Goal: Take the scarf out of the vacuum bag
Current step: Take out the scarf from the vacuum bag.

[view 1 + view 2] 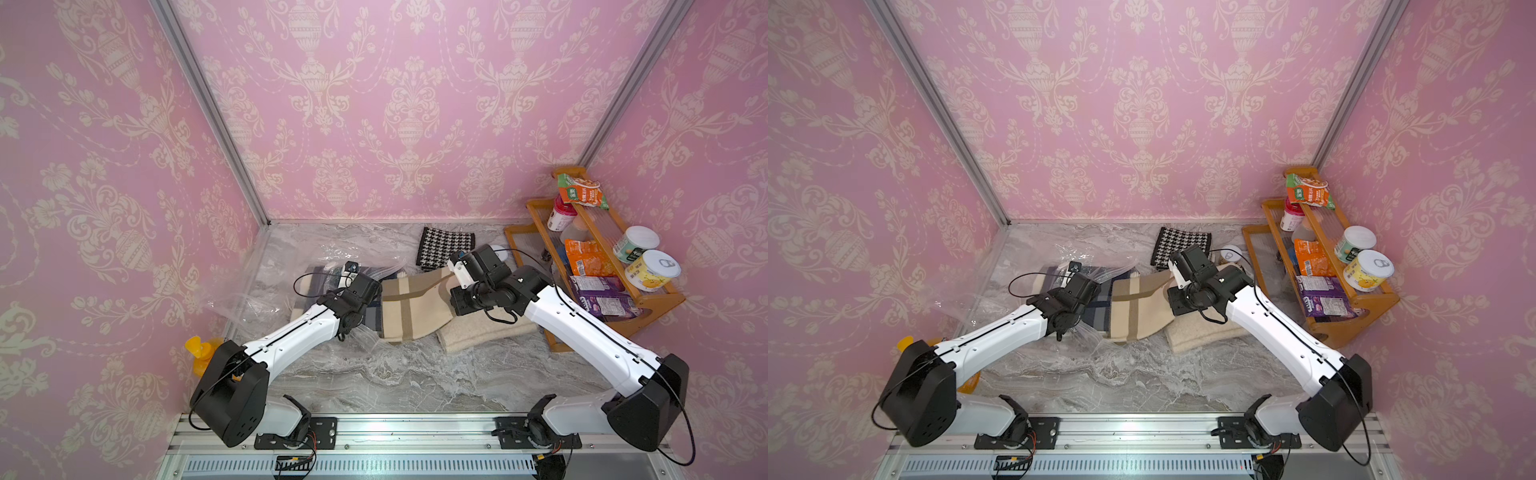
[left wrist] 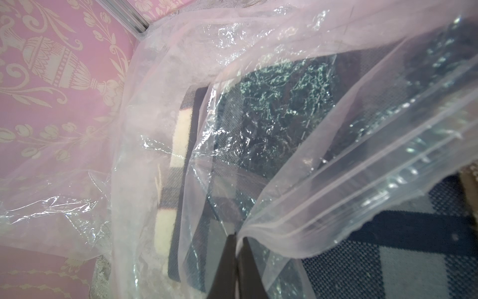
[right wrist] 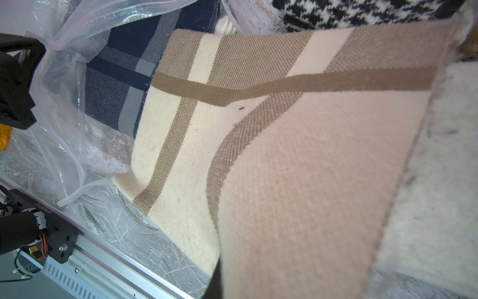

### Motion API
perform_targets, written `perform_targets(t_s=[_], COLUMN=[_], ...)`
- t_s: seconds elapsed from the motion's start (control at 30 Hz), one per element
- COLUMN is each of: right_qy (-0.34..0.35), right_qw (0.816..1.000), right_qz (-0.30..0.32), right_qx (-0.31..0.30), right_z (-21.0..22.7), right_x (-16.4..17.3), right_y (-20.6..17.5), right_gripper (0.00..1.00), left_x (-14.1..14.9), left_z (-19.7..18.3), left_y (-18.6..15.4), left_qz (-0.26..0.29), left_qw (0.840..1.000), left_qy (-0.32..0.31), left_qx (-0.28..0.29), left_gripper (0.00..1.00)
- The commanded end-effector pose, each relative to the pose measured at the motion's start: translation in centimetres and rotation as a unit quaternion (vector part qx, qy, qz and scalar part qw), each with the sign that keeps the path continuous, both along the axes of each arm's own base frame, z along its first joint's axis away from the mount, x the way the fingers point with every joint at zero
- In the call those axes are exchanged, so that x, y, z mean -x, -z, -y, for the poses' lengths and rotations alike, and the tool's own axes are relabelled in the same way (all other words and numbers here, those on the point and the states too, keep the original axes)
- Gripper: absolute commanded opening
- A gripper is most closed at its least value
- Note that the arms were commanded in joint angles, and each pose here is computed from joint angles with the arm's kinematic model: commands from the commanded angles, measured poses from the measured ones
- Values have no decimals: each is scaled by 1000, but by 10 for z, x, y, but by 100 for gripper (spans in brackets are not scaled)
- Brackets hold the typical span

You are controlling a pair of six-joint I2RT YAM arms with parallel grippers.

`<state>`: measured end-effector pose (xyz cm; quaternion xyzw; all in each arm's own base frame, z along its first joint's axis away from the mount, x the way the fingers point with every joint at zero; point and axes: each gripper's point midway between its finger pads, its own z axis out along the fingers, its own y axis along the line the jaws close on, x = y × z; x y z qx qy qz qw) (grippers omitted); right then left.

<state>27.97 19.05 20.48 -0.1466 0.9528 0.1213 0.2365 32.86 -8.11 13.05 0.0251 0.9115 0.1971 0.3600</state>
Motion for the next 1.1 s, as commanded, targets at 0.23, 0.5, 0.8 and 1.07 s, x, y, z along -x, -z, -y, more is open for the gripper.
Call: perform_targets(t_s=[0.23, 0.5, 0.8, 1.07], right_qy=[27, 34, 60, 101], right_qw=[994, 992, 992, 990], right_qz=[77, 91, 107, 93], right_qx=[66, 75, 22, 22], right_z=[41, 50, 56, 81], right_x=[-12, -14, -11, -14], right_y=[-47, -58, -76, -66], right_gripper=[10, 9, 8, 8], left_x=[-5, -5, -7, -8], left_z=[1, 0, 3, 4], left_y=[-5, -2, -3, -2], left_qz=[0, -3, -3, -4], left_qw=[1000, 1000, 1000, 1000], left_qy=[1, 0, 2, 2], left_qx=[1, -1, 0, 2], left_gripper=[0, 0, 0, 0])
